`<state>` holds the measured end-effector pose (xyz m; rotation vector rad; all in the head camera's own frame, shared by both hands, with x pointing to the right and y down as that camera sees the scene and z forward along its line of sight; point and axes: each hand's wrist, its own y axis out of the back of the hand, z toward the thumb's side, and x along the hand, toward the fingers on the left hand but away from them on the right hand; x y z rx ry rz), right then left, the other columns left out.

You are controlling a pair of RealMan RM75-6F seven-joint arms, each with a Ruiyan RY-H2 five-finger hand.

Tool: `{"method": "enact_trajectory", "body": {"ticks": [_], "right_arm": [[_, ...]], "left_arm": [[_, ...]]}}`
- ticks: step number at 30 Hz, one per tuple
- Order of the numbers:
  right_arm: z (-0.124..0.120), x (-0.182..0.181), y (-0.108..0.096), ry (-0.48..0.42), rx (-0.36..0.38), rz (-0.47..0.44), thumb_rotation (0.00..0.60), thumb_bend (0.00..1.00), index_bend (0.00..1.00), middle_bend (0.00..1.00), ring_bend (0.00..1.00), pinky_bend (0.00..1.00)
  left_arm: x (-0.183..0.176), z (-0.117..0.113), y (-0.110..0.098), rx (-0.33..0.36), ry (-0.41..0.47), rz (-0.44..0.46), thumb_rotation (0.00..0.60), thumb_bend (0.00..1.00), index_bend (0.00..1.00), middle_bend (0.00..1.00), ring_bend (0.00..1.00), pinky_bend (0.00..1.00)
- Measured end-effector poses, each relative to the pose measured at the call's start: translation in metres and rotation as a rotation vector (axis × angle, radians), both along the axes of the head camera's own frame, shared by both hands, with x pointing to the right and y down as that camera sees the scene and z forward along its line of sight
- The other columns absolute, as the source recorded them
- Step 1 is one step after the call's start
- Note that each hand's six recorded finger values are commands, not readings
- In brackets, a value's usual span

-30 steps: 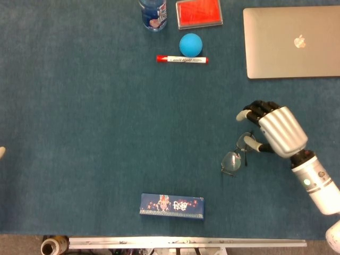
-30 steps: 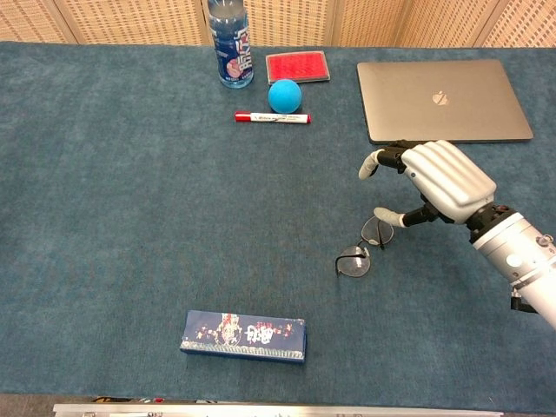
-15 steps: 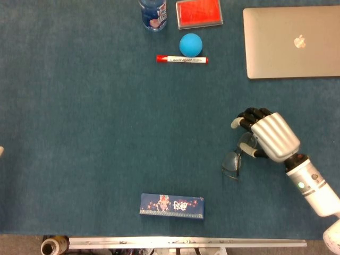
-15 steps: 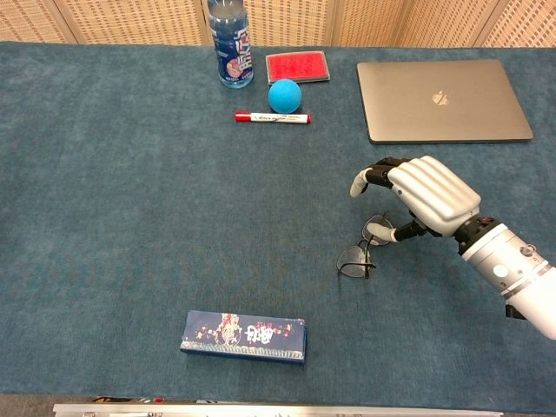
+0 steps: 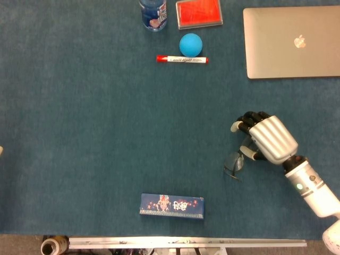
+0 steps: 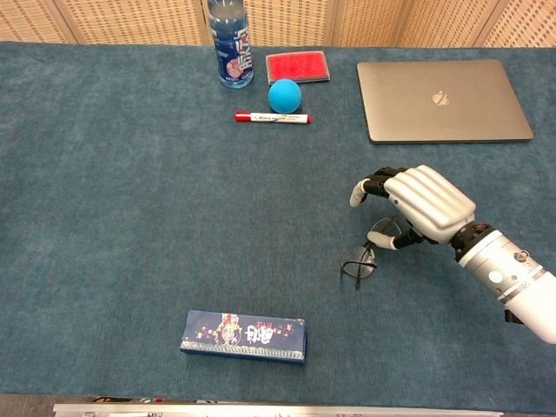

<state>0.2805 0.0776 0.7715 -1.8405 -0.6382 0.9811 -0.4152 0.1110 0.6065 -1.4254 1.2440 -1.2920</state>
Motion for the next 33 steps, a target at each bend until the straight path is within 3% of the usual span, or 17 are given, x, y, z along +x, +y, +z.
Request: {"method": "enact_trajectory", "body": {"ticks": [14,25,33], "right_arm": [[-0.003,-0.001,-0.001,-0.022,-0.002,0.004,0.600,0.20,0.40,0.43,0.30,0.41],[-0.057,-0.016,-0.010,-0.152,0.099,-0.001,0.600,0.20,0.40,0.43,0.30,0.41],[-0.093,-0.034,-0.003,-0.235,0.121,-0.063,0.600,0.16,0.40,0.42,0.30,0.43]], "left_arm": [[0.000,0.000,0.000,-0.001,-0.001,-0.001,0.600,0.00,0.47,0.42,0.31,0.47],[0.001,0.002,0.000,-0.004,-0.011,0.003,0.600,0.00,0.47,0.42,0.31,0.47],[0.000,0.002,0.000,-0.004,-0.011,-0.001,0.600,0.00,0.47,0.42,0.31,0.47]]}}
